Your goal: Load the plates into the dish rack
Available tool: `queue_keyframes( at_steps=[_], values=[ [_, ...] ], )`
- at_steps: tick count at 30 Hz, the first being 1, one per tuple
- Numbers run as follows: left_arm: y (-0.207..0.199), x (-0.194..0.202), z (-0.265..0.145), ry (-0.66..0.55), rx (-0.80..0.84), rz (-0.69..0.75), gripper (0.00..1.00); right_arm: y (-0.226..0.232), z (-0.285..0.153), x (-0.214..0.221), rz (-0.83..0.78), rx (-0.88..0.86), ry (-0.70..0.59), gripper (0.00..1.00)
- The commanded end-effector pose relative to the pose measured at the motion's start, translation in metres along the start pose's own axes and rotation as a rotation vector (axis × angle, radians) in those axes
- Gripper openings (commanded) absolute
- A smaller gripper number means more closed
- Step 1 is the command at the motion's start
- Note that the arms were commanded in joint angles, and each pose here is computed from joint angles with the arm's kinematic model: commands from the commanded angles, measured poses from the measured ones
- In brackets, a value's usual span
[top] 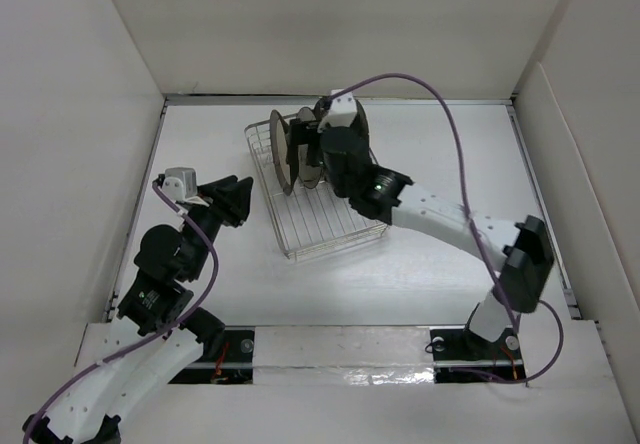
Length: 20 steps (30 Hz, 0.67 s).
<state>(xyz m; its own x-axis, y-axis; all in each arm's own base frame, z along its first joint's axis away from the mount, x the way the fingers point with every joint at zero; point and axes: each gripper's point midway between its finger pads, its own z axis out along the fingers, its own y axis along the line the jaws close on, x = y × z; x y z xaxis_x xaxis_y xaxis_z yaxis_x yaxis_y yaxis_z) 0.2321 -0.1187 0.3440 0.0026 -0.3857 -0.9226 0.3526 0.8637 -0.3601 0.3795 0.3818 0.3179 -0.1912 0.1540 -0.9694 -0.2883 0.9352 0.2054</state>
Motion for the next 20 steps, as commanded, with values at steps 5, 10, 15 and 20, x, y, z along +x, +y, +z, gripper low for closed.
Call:
queue_keyframes(
  at_steps=[5,10,15,20],
  values=[
    [0.004,-0.009,0.008,-0.026,-0.037,0.011,0.37,-0.118,-0.096,-0.082,0.171,0.225,-0.348,1.00],
    [0.008,-0.005,0.010,-0.025,-0.054,0.028,0.38,-0.223,-0.172,-0.099,0.306,0.335,-0.508,0.99],
    [0.020,-0.002,0.018,-0.023,-0.099,0.055,0.38,-0.277,-0.179,-0.060,0.342,0.383,-0.474,0.99],
    [0.027,0.008,0.024,0.005,-0.135,0.088,0.37,-0.288,-0.158,-0.043,0.308,0.346,-0.392,0.99]
  ],
)
